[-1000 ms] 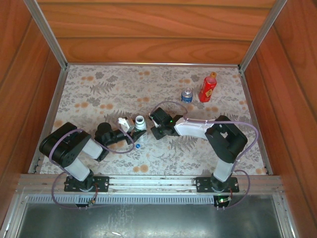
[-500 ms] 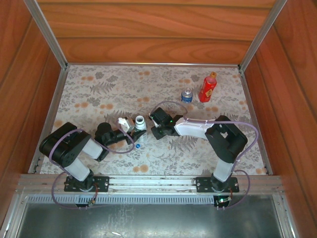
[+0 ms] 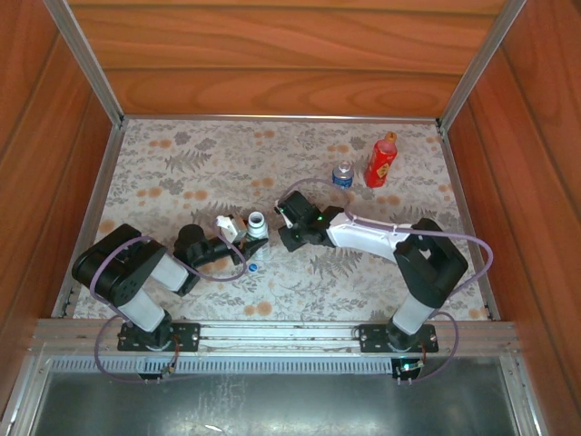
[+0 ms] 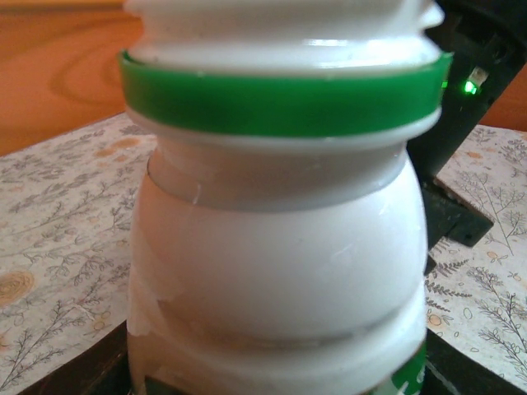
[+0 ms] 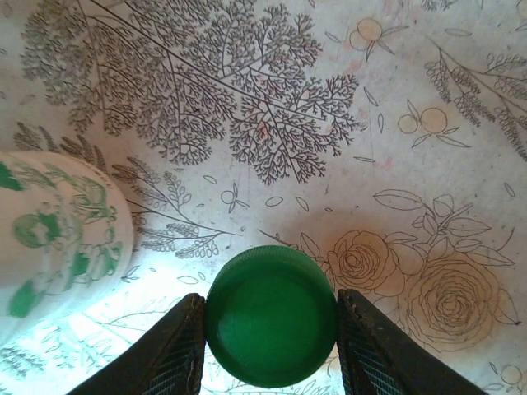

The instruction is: Screw on the bottle caps

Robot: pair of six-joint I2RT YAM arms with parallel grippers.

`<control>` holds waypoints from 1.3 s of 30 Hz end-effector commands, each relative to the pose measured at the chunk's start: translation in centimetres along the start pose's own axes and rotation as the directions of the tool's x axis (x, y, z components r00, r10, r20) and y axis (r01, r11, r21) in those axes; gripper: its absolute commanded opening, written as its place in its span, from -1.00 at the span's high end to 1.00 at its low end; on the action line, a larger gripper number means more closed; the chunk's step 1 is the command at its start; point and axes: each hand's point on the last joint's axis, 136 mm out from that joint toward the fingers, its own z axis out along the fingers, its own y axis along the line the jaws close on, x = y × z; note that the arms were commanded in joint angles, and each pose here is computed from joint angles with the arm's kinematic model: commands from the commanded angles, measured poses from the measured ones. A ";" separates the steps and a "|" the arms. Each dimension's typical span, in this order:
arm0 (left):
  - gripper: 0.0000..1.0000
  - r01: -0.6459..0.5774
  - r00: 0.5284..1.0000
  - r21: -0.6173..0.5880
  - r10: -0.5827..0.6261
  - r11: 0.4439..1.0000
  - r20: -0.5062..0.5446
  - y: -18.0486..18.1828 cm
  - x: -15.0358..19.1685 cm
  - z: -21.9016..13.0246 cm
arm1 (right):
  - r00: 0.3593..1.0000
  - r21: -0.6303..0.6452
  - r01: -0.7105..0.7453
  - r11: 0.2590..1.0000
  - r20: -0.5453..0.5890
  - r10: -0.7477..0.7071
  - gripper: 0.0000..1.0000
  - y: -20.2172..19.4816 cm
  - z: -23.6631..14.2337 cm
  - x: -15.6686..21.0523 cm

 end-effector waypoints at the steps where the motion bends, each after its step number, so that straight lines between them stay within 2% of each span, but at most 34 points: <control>1: -0.14 0.020 0.999 0.036 -0.019 0.999 -0.031 -0.6 0.8 0.3 | 1.000 -0.006 -0.011 1.000 0.016 0.011 0.11 0.4 -2.5 -1.1; 20: -0.14 0.025 0.999 0.039 -0.024 0.999 -0.038 -0.7 1.0 0.4 | 0.998 -0.018 0.051 0.999 -0.040 -0.052 0.07 1.3 -10.9 -4.8; 26: -0.14 0.025 0.999 0.040 -0.024 0.999 -0.040 -0.6 1.1 0.4 | 0.995 -0.016 0.103 0.995 -0.006 -0.103 0.08 1.9 -13.5 -6.7; 34: -0.14 0.024 0.999 0.039 -0.023 0.999 -0.041 -0.6 1.1 0.4 | 0.983 -0.025 0.182 0.983 0.021 -0.182 0.06 3.5 -15.9 -8.7; 39: -0.14 0.023 0.999 0.040 -0.021 0.999 -0.040 -0.6 1.1 0.5 | 0.972 -0.035 0.234 0.972 0.001 -0.234 0.06 5.0 -15.3 -9.3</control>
